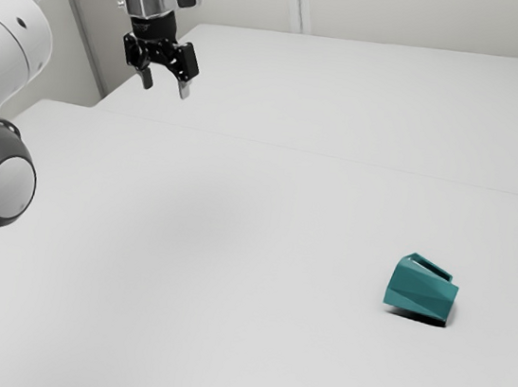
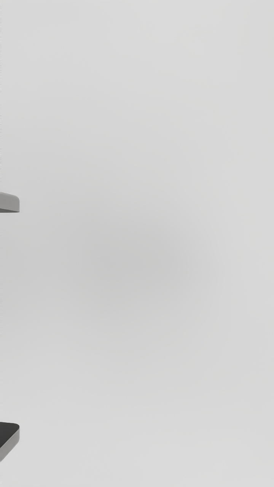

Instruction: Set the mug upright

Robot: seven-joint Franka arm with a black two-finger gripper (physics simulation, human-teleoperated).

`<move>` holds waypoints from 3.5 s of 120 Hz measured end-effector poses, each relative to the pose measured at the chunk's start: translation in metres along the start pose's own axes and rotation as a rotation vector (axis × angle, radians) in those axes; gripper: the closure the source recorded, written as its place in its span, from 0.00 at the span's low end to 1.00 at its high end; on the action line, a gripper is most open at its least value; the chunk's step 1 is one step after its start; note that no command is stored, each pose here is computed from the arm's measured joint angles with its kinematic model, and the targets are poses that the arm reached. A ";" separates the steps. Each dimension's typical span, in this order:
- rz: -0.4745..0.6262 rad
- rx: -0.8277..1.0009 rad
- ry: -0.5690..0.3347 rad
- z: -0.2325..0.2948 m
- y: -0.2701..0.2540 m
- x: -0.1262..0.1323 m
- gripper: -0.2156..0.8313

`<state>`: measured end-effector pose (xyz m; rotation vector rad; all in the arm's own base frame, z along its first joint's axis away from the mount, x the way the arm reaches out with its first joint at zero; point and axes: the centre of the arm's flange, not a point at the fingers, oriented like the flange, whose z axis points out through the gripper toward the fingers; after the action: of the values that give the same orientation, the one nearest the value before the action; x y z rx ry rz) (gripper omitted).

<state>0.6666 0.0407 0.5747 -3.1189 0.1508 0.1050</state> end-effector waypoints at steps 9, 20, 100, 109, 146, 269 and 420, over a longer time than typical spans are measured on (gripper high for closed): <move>-0.001 0.000 -0.003 0.001 0.000 0.000 0.21; -0.002 0.003 -0.005 0.001 0.001 0.001 0.21; 0.280 -0.248 0.053 0.039 0.247 0.024 0.21; 0.252 -0.306 0.044 0.058 0.248 0.032 0.21; 0.114 -0.491 -0.048 0.170 0.253 0.028 0.21; 0.099 -0.851 0.079 0.289 0.356 -0.017 0.21; 0.171 -1.011 0.182 0.314 0.383 -0.011 0.35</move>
<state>0.5975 -0.3332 0.2566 -4.1114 0.5110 -0.1595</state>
